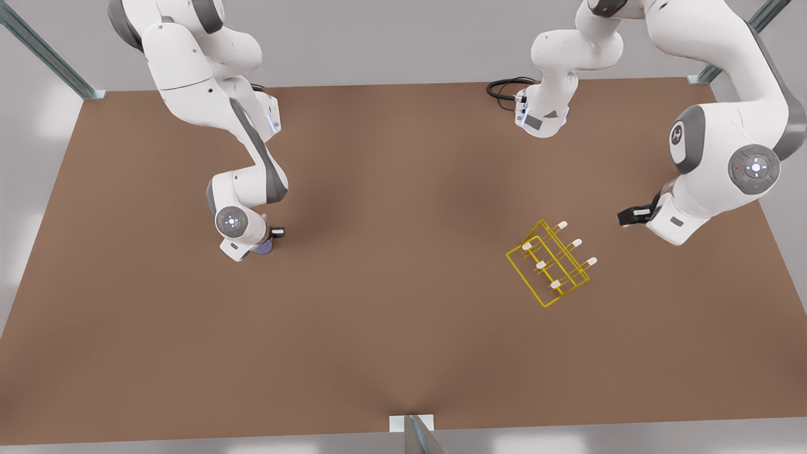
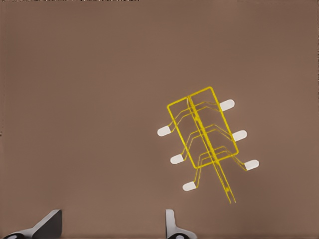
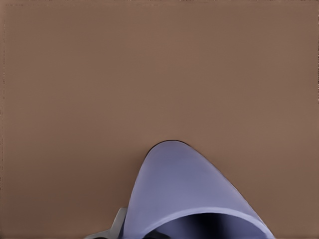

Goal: Place the cup on the cup holder

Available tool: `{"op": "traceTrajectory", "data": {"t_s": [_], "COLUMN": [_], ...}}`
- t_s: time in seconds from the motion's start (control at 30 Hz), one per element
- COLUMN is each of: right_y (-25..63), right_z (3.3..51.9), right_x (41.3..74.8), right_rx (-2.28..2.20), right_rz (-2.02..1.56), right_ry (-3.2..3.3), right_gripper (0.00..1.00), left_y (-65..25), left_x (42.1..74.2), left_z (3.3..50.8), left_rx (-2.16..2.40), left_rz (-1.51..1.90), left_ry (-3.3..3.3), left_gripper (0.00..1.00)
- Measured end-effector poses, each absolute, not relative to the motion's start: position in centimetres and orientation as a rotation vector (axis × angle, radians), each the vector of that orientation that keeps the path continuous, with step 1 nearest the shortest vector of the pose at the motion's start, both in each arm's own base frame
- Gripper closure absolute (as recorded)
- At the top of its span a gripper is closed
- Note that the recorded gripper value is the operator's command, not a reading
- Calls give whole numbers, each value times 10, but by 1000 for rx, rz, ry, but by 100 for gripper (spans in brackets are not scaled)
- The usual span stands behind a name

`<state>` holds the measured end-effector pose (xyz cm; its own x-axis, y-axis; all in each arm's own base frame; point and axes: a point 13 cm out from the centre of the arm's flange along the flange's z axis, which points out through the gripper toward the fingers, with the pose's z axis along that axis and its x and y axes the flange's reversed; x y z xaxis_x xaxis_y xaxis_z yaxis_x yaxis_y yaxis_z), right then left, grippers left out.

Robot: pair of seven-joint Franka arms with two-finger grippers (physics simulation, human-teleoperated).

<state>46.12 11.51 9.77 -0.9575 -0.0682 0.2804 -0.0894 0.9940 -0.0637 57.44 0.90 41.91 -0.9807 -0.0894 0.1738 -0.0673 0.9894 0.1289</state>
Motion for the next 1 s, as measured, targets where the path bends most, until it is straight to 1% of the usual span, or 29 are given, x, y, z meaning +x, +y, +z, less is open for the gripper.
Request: {"op": "traceTrajectory", "data": {"t_s": [0.1, 0.23, 0.3, 0.37, 0.43, 0.53, 0.63, 0.73, 0.83, 0.93, 1.0], "right_y": [119, 131, 150, 173, 192, 224, 243, 265, 298, 334, 354], "right_z": [108, 115, 120, 135, 150, 164, 153, 154, 164, 172, 167], "right_x": [474, 481, 481, 493, 499, 508, 520, 521, 518, 530, 536], "right_rx": [117, 110, 76, 31, -17, -87, -151, -148, -138, -116, -98], "right_rz": [104, 77, 13, -73, -160, -323, -508, -697, -908, -1132, -1258], "right_ry": [-2867, -2862, -2851, -2842, -2801, -2693, -2537, -2411, -2297, -2203, -2147], "right_gripper": [79, 79, 79, 79, 79, 79, 79, 79, 79, 79, 79], "left_y": [7, 6, 6, 6, 6, 6, 6, 6, 5, 5, 5], "left_x": [570, 565, 562, 560, 558, 555, 553, 550, 549, 549, 549], "left_z": [429, 431, 434, 436, 438, 441, 444, 448, 451, 452, 453], "left_rx": [97, 74, 63, 53, 44, 31, 21, 10, 0, -7, -10], "left_rz": [-171, -158, -156, -154, -153, -151, -148, -147, -146, -145, -144], "left_ry": [-2961, -2948, -2946, -2943, -2938, -2936, -2936, -2935, -2936, -2936, -2937], "left_gripper": [0, 0, 0, 0, 0, 0, 0, 0, 0, 0, 0]}}
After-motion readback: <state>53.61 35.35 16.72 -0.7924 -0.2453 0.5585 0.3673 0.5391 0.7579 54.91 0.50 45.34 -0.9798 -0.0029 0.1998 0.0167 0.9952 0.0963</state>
